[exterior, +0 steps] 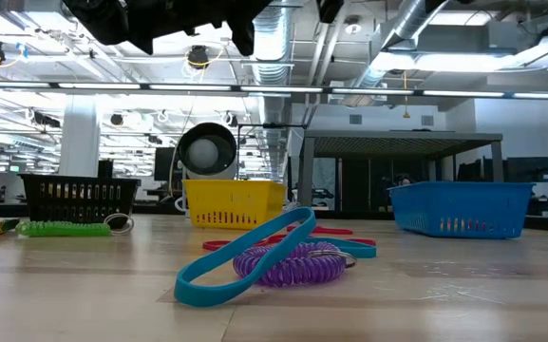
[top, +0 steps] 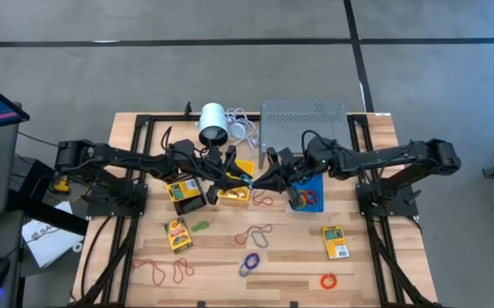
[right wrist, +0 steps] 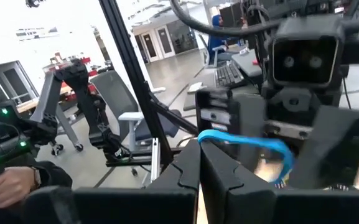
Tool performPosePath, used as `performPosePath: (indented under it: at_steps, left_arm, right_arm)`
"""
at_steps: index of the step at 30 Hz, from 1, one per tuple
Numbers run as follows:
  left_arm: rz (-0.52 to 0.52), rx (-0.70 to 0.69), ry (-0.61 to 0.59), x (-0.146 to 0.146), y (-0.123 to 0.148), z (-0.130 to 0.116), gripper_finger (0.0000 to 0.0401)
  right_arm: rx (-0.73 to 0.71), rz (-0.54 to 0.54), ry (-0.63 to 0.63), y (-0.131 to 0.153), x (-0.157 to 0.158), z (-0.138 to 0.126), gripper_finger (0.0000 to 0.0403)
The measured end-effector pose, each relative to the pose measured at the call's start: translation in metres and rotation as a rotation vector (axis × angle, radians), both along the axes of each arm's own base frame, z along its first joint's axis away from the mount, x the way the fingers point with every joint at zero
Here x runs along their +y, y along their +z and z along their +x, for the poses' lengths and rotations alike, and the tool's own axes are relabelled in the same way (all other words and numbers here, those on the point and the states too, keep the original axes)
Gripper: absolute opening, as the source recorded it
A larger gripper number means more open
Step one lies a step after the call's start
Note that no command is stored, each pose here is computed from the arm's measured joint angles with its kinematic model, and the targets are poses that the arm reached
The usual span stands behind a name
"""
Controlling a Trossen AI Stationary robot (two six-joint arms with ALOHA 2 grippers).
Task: Pick & Place Office Desk Supplies
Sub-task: Put the top right blue rubber band into the yellow basket
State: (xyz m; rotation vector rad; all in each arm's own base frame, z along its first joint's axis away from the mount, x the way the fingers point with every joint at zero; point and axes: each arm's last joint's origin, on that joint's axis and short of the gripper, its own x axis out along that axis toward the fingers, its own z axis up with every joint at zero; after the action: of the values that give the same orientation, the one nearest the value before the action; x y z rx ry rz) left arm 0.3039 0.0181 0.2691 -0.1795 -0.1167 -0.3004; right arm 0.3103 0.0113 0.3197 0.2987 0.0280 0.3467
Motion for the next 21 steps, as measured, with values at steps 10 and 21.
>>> performPosePath:
  at_steps: [10, 21]
  left_arm:
    - [0.052, -0.016, -0.017, -0.0023, 0.0000, -0.0001, 0.0001]
    - [0.054, -0.016, -0.013, -0.0013, 0.0000, -0.0001, 0.0000]
  right_arm:
    - [0.023, -0.001, -0.004, -0.0022, -0.0012, 0.0000, 0.0000]
    - [0.029, 0.003, -0.029, -0.0026, -0.0088, 0.0001, 0.0074]
